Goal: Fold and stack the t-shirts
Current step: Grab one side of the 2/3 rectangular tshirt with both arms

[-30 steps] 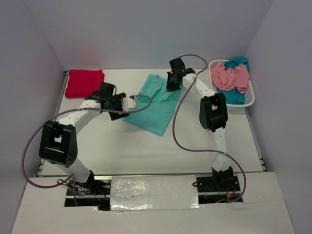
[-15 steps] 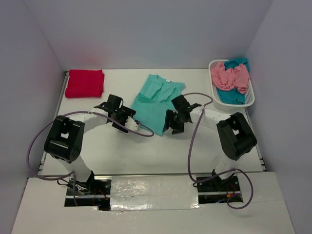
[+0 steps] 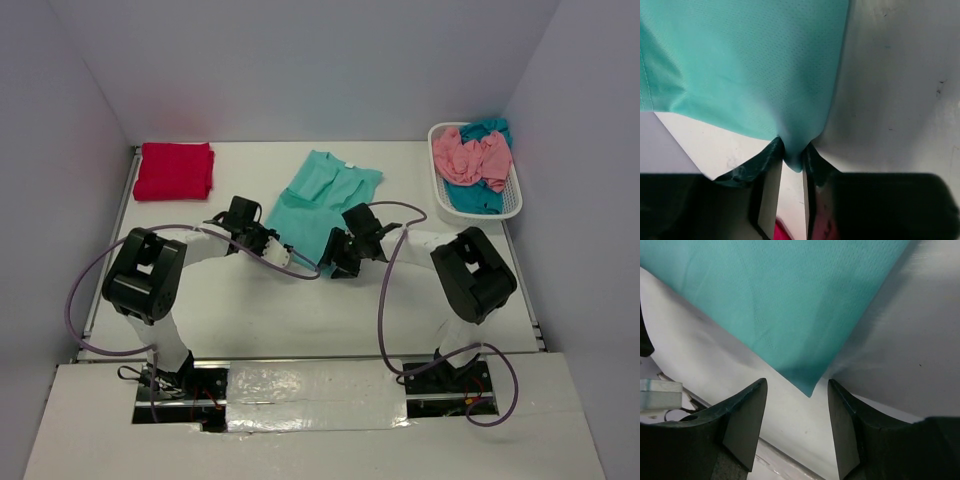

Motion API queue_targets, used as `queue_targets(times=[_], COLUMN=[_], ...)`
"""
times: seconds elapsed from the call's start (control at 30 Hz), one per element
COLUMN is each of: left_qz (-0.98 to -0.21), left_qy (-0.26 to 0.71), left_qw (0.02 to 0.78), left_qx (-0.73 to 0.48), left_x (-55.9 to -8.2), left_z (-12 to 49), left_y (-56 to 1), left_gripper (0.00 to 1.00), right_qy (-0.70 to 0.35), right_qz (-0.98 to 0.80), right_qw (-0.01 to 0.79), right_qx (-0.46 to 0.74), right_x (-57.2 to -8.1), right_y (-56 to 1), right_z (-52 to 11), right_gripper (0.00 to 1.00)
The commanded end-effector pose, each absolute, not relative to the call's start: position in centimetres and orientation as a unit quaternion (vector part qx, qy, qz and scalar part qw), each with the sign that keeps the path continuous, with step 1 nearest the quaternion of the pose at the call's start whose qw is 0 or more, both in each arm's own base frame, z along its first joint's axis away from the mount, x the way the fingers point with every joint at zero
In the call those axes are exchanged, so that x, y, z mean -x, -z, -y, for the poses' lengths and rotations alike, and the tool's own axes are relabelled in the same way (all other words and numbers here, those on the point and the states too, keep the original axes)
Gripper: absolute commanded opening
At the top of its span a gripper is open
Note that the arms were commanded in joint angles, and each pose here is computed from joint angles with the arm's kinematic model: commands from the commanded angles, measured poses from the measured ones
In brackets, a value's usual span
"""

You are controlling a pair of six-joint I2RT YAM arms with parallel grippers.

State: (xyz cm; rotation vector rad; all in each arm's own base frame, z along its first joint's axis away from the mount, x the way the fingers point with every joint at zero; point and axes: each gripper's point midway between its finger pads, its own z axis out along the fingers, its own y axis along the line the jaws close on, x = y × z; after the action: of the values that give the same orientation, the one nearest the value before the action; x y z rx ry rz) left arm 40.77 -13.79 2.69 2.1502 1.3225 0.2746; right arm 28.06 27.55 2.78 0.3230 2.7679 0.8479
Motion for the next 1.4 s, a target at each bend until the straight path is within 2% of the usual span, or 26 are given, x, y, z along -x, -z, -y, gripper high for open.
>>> queue_targets(times=[0.0,0.1,0.17,0.2,0.23,0.3,0.33,0.43,0.63,0.87,1.0,1.07,1.23,1.37], left_qz=[-0.51,-0.508,-0.514,-0.516,-0.518,-0.521,-0.526,-0.552,-0.62,-0.644,-0.636,-0.632,-0.655,-0.684], left_qy=[-0.08,-0.071,-0.069,-0.071,-0.075,-0.075,-0.072,-0.05,0.013,0.123,0.158,0.168,0.195,0.193], left_qw=[0.277,0.281,0.28,0.281,0.285,0.286,0.286,0.281,0.253,0.153,0.141,0.141,0.152,0.159], left_qx=[-0.81,-0.811,-0.808,-0.806,-0.803,-0.801,-0.797,-0.784,-0.743,-0.739,-0.742,-0.744,-0.714,-0.685], left_x=[-39.3,-38.9,-38.9,-39.1,-39.2,-39.3,-39.3,-39.1,-36.3,-24.9,-18.7,-17.0,-16.1,-18.6], left_z=[13.5,13.8,13.9,13.8,13.8,13.9,13.9,14.1,14.1,14.8,16.0,16.6,17.4,18.8], left_y=[-1.2,-1.5,-1.6,-1.6,-1.8,-1.9,-2.1,-2.8,-5.7,-8.3,-11.0,-12.2,-16.1,-17.9], left_gripper=[0.32,0.25,0.15,0.07,0.0,0.0,0.0,0.0,0.0,0.0,0.0,0.0,0.0,0.0], right_qy=[-0.263,-0.273,-0.279,-0.283,-0.286,-0.288,-0.286,-0.283,-0.277,-0.305,-0.338,-0.34,-0.351,-0.344], right_qz=[-0.945,-0.938,-0.934,-0.932,-0.93,-0.93,-0.931,-0.934,-0.948,-0.947,-0.936,-0.935,-0.928,-0.929], right_qw=[0.124,0.126,0.131,0.132,0.132,0.127,0.125,0.128,0.119,0.101,0.087,0.086,0.107,0.132], right_qx=[-0.152,-0.172,-0.182,-0.185,-0.189,-0.188,-0.188,-0.179,-0.101,0.006,0.045,0.052,0.064,0.039], right_x=[-28.6,-29.3,-30.0,-30.2,-30.4,-30.2,-29.9,-29.1,-25.6,-19.4,-15.6,-14.0,-13.0,-16.8], right_y=[-0.5,-0.3,-0.3,-0.4,-0.5,-0.3,-0.1,-0.2,-2.0,-6.0,-8.6,-10.1,-13.7,-15.4], right_z=[-26.7,-27.1,-27.5,-27.7,-27.8,-28.0,-27.8,-27.2,-25.9,-24.6,-24.2,-23.2,-22.3,-21.8], right_gripper=[0.59,0.57,0.56,0.54,0.47,0.34,0.19,0.0,0.0,0.0,0.0,0.0,0.0,0.0])
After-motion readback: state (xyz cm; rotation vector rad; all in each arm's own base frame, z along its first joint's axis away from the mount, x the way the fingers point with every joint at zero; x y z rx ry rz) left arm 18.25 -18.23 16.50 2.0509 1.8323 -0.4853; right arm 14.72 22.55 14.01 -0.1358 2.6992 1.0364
